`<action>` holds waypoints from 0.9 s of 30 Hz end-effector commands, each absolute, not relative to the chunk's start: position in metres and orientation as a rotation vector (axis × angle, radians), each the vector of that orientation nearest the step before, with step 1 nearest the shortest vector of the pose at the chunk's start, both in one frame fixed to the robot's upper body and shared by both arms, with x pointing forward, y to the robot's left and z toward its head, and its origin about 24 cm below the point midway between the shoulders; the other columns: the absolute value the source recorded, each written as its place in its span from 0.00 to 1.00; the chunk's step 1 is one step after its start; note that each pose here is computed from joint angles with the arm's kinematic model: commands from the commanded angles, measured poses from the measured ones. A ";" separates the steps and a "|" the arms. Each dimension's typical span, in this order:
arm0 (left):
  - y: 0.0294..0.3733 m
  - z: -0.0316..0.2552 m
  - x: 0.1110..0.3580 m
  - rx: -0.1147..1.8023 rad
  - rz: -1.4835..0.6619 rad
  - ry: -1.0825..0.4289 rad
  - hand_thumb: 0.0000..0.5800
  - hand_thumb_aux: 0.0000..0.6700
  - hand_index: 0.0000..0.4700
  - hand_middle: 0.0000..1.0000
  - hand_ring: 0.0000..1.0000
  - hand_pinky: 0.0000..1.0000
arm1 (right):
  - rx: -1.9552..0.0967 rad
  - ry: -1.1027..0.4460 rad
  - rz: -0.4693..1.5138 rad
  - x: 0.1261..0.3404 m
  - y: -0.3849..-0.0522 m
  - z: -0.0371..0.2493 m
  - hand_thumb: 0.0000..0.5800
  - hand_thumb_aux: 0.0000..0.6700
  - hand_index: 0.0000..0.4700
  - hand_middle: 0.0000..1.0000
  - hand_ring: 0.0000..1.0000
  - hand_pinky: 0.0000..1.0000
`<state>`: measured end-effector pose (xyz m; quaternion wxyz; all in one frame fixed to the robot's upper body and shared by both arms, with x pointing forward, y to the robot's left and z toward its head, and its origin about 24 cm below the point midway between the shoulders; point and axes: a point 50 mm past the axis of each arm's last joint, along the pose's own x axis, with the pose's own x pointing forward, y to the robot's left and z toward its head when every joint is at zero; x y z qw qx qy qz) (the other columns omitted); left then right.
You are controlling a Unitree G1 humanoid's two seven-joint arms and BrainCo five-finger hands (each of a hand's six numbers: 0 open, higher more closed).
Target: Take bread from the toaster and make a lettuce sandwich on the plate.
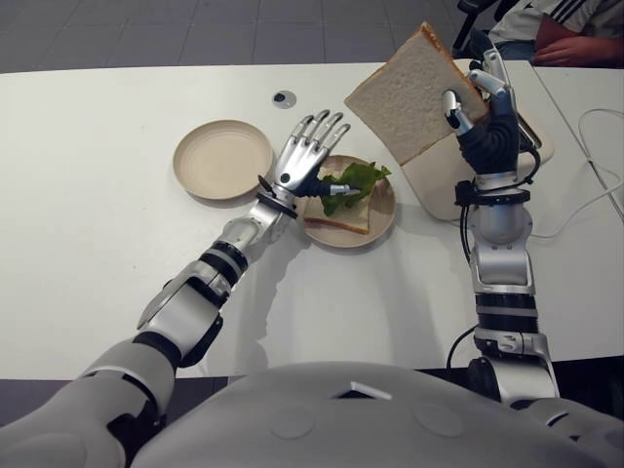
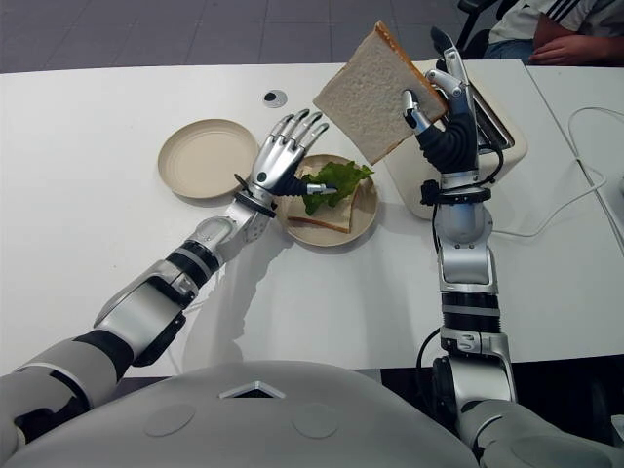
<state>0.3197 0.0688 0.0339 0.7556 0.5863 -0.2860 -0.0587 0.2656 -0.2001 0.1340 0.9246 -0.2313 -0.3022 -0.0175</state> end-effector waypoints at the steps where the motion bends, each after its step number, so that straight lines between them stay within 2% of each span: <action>1: 0.093 0.032 0.332 1.338 -0.058 -0.540 0.00 0.00 0.00 0.00 0.00 0.00 | -0.459 -0.600 -0.024 0.263 -0.195 0.126 1.00 1.00 1.00 0.01 0.01 0.01; 6: 0.107 0.029 0.339 1.377 -0.032 -0.490 0.00 0.00 0.00 0.00 0.00 0.00 | -0.441 -0.608 0.005 0.259 -0.187 0.127 1.00 1.00 1.00 0.01 0.01 0.01; 10: 0.098 0.038 0.323 1.169 -0.025 -0.634 0.00 0.00 0.00 0.00 0.00 0.00 | -0.471 -0.614 0.054 0.261 -0.181 0.131 1.00 1.00 1.00 0.01 0.01 0.01; 13: 0.106 0.041 0.307 1.064 -0.003 -0.688 0.00 0.00 0.00 0.00 0.00 0.00 | -0.505 -0.580 0.098 0.273 -0.185 0.132 1.00 1.00 1.00 0.01 0.01 0.01; 16: 0.106 0.030 0.303 1.135 -0.071 -0.669 0.00 0.00 0.00 0.00 0.00 0.00 | -0.520 -0.568 0.087 0.280 -0.195 0.135 1.00 1.00 1.00 0.01 0.01 0.01; 19: 0.087 0.022 0.305 1.229 -0.265 -0.707 0.00 0.00 0.00 0.00 0.00 0.00 | -0.511 -0.581 0.050 0.276 -0.205 0.138 1.00 1.00 1.00 0.01 0.01 0.01; 22: 0.081 0.015 0.313 1.315 -0.348 -0.669 0.00 0.00 0.00 0.00 0.00 0.00 | -0.502 -0.597 0.027 0.272 -0.209 0.142 1.00 1.00 1.00 0.01 0.01 0.01; 23: 0.081 0.013 0.316 1.344 -0.363 -0.647 0.10 0.05 0.05 0.00 0.00 0.00 | -0.499 -0.599 0.022 0.270 -0.210 0.142 1.00 1.00 1.00 0.01 0.01 0.01; 24: 0.081 0.010 0.318 1.367 -0.376 -0.623 0.37 0.20 0.20 0.00 0.00 0.00 | -0.496 -0.599 0.018 0.268 -0.211 0.141 1.00 1.00 1.00 0.01 0.01 0.01; 25: 0.080 0.008 0.320 1.385 -0.391 -0.595 0.20 0.11 0.11 0.00 0.00 0.00 | -0.493 -0.599 0.013 0.266 -0.212 0.141 1.00 1.00 1.00 0.01 0.01 0.01; 27: 0.079 0.003 0.321 1.400 -0.419 -0.547 0.15 0.08 0.08 0.00 0.00 0.00 | -0.481 -0.608 0.000 0.262 -0.213 0.143 1.00 1.00 1.00 0.01 0.01 0.01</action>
